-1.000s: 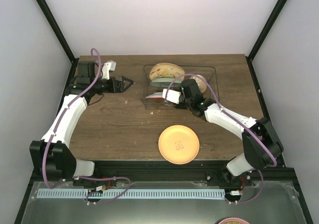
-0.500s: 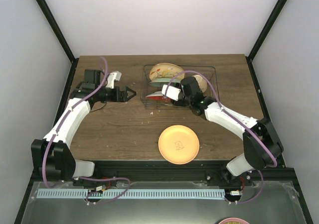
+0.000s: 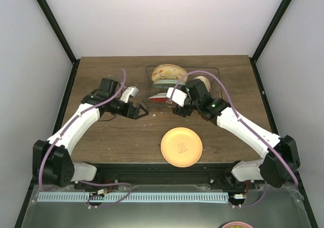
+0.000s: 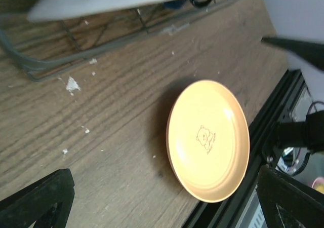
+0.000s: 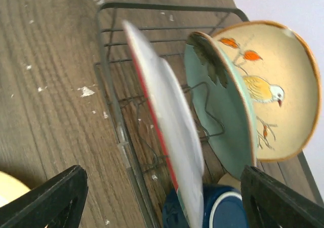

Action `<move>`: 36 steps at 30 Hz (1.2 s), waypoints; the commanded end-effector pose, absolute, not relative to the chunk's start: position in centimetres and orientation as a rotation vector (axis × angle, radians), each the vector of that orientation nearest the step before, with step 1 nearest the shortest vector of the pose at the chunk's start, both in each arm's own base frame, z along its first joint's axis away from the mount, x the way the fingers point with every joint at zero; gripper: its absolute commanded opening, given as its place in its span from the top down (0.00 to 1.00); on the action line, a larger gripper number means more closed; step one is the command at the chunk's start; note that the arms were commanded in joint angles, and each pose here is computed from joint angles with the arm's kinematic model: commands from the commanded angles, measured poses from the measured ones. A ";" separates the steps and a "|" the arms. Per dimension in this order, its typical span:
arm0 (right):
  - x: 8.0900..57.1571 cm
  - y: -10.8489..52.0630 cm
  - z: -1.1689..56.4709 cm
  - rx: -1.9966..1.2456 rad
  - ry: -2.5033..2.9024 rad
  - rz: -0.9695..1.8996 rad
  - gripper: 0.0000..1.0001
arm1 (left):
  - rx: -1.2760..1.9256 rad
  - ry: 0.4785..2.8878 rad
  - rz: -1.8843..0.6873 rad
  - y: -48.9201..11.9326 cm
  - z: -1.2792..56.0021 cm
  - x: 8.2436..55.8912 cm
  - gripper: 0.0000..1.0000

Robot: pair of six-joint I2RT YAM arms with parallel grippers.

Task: Load the mixed dishes into the dish rack

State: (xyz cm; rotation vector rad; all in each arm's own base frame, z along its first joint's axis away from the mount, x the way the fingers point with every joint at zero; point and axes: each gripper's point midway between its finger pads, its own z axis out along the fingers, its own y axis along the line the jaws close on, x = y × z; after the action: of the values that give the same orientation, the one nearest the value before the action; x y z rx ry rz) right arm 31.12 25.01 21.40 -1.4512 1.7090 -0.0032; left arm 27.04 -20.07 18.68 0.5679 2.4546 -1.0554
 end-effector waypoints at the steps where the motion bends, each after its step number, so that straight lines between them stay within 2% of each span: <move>1: 33.5 24.2 27.5 -1.065 1.778 0.019 0.17 | 0.723 2.520 -1.028 -22.2 17.1 25.9 0.00; 4: 37.5 21.8 31.8 -0.703 1.829 -0.056 0.18 | 0.857 2.633 -0.901 -23.6 14.6 25.1 0.00; 8: 41.3 18.0 34.9 -0.336 1.892 -0.091 0.19 | 0.966 2.699 -0.829 -25.5 12.4 24.4 0.01; 15: 42.9 9.3 38.4 0.179 1.869 -0.039 0.19 | 1.068 2.763 -0.705 -27.6 10.0 23.5 0.02; 20: 42.6 6.8 40.0 0.243 1.819 -0.087 0.18 | 1.058 2.788 -0.608 -28.5 8.4 24.2 0.03; 28: 42.6 6.2 40.6 0.198 1.802 -0.148 0.18 | 0.990 2.786 -0.397 -28.9 5.6 25.4 0.04; 36: 42.3 6.1 40.8 0.165 1.808 -0.169 0.18 | 1.075 2.710 -0.291 -30.4 3.5 23.2 0.05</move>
State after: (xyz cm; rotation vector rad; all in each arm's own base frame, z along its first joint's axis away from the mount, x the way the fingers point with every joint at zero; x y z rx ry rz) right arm 43.23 6.90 37.70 0.1460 1.8741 -0.1645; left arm 23.46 -29.51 4.45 1.0726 2.7584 -0.3532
